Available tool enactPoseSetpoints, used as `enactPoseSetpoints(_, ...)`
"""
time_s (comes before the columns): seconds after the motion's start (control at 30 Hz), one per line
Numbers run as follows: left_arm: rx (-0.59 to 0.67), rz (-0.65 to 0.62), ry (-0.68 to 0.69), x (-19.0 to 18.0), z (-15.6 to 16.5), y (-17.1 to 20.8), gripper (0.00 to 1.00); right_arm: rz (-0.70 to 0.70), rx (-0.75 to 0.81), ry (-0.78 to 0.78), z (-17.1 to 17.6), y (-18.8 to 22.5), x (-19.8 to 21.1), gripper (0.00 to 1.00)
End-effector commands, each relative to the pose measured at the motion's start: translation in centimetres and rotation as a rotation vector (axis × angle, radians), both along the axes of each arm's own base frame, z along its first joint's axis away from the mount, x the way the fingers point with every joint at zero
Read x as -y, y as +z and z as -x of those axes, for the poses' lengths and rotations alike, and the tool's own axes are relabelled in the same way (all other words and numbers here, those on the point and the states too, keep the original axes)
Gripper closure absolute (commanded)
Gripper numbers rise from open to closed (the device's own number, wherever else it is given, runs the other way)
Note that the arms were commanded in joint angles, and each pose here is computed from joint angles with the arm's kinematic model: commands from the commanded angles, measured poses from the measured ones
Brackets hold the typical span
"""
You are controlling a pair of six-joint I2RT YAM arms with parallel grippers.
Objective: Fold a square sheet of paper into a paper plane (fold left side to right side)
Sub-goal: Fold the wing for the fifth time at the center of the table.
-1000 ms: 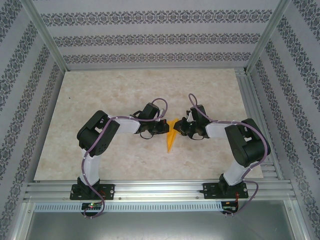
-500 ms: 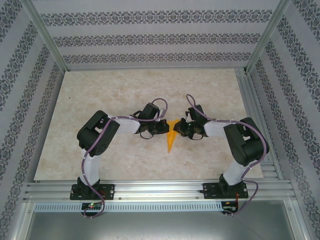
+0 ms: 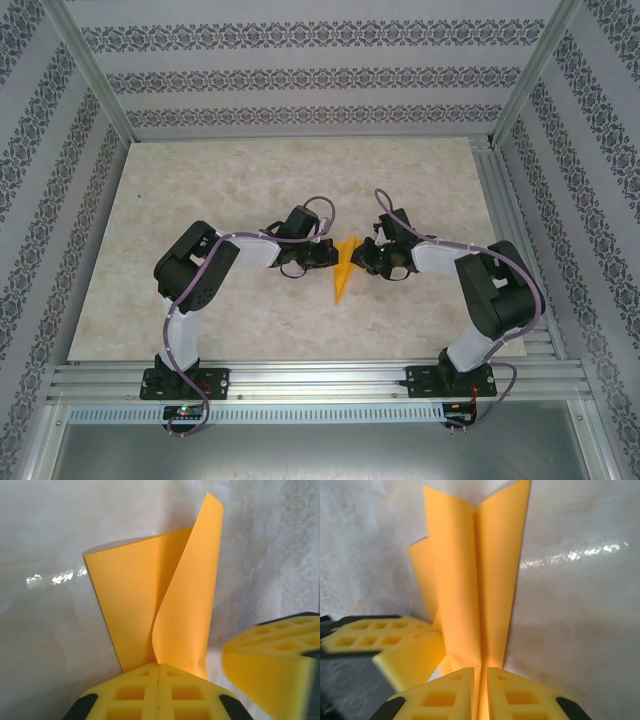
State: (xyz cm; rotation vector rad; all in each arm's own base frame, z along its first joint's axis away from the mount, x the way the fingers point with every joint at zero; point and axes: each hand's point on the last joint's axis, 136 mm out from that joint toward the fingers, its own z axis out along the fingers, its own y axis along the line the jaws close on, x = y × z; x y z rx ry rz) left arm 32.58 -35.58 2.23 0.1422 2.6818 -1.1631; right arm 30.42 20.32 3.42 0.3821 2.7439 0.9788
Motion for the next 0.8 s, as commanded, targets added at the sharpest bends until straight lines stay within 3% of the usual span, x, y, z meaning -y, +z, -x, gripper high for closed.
enactPoseSetpoints(0.0, 0.000, -0.039, -0.024, 0.2, 0.7, -1.1, 0.99, 0.020, 0.098, 0.019, -1.2, 3.5, 0.2, 0.84)
enactPoseSetpoints(0.33, -0.001, -0.042, -0.024, 0.1, 0.8, -1.2, 0.99, -0.063, 0.058, 0.005, -2.3, 1.7, -2.9, 0.85)
enactPoseSetpoints(0.77, 0.002, -0.041, -0.023, 0.2, 0.8, -1.1, 0.99, -0.084, 0.041, 0.007, -2.6, 0.8, -4.1, 0.85)
